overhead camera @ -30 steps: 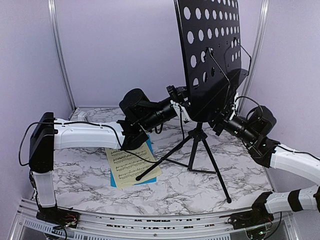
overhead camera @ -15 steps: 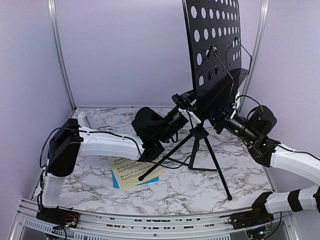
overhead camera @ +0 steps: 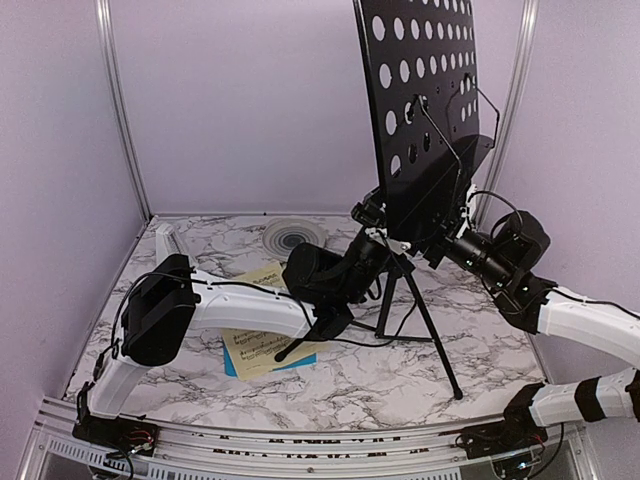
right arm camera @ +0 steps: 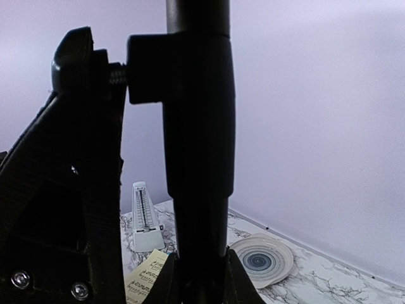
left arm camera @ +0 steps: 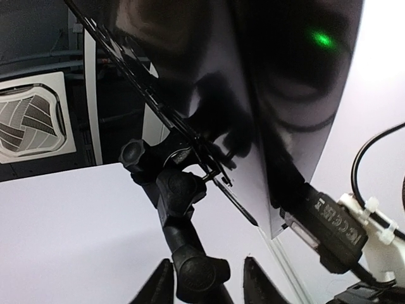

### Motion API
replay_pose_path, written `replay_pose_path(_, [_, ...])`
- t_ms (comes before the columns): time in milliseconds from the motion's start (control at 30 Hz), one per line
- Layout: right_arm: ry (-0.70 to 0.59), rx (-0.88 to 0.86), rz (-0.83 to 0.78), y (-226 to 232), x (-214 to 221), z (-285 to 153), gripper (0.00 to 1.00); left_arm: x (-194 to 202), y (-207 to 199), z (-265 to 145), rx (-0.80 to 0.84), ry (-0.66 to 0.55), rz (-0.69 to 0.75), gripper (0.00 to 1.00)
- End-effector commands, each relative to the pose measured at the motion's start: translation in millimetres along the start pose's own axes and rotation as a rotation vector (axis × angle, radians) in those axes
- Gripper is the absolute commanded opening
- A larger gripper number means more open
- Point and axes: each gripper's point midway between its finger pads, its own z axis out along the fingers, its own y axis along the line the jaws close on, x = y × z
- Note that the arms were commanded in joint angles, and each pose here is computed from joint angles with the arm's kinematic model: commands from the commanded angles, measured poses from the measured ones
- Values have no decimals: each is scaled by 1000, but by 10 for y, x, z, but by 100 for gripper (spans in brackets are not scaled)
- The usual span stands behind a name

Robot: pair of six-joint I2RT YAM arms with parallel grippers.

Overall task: Pack up the instrument practice props
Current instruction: Unscrew the knob on the music stand from the music stand.

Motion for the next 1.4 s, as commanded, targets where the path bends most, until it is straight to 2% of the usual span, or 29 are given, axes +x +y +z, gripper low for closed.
replay_pose_path(0, [31,-36,18,87,19,72,0,-348,94,36,44,-85,24,63])
replay_pose_path(67, [31,-37,17,93,16,67,0,-330,136,-21,105,-96,39,74])
replay_pose_path(133, [30,-38,17,94,14,62,0,-313,199,-69,164,-107,47,77])
replay_pose_path(433, [35,-42,16,105,19,56,0,-159,242,-223,581,-131,97,71])
replay_pose_path(767, [43,-42,12,99,19,74,0,6,53,-332,894,-143,251,68])
replay_pose_path(1033, [42,-46,9,106,13,80,0,-17,145,-161,856,-161,299,76])
replay_pose_path(1367, [47,-46,5,107,21,74,0,-75,127,-68,872,-206,334,75])
